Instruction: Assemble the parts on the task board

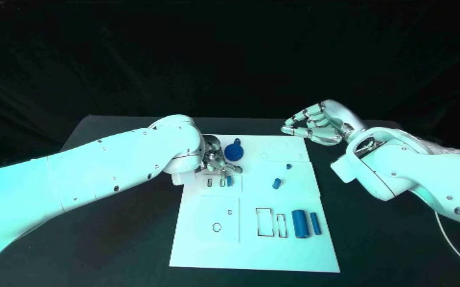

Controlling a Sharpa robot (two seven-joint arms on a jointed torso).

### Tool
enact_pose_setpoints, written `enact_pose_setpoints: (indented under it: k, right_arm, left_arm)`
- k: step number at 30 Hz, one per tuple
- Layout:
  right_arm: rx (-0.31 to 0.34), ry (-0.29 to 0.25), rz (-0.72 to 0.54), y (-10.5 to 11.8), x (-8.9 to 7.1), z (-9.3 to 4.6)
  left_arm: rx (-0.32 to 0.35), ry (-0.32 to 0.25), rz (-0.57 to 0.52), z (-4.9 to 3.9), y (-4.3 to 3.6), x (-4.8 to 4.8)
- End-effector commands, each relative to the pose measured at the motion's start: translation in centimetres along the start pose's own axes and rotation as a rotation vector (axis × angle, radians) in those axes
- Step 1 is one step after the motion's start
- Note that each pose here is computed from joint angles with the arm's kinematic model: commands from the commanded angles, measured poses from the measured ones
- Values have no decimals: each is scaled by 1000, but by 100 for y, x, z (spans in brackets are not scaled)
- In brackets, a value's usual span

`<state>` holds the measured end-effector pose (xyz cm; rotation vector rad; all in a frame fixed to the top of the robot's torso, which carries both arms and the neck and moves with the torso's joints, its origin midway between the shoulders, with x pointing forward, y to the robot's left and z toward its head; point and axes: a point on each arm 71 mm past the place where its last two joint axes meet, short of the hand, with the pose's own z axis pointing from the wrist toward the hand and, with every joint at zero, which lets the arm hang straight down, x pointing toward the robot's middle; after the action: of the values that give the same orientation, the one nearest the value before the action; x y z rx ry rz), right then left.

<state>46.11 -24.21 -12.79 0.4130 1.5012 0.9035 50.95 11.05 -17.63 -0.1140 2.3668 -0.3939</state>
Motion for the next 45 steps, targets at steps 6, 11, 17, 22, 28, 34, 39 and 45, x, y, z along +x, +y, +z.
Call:
enact_pose_setpoints:
  k: [6, 11, 17, 22, 28, 34, 39, 45]
  right_arm:
    - [-2, 18, -16, 3, 23, 5]
    - [-2, 21, -16, 1, 30, 10]
    - [-1, 24, -16, -2, 38, 12]
    - [-1, 26, -16, -2, 43, 14]
    - [0, 30, -18, -2, 48, 14]
    - [0, 32, -19, -4, 49, 14]
    - [0, 33, -19, -5, 50, 15]
    - [0, 35, -19, -4, 52, 14]
  left_arm:
    - [-79, 32, 65, 10, 28, 20]
    - [-82, 42, 67, 32, 21, 21]
    - [-84, 48, 64, 50, 12, 21]
    - [-82, 55, 69, 61, -13, 30]
    - [-84, 67, 80, 77, -29, 39]
    - [-86, 76, 87, 85, -32, 44]
    - [-86, 80, 91, 89, -38, 47]
    - [-89, 82, 92, 95, -30, 42]
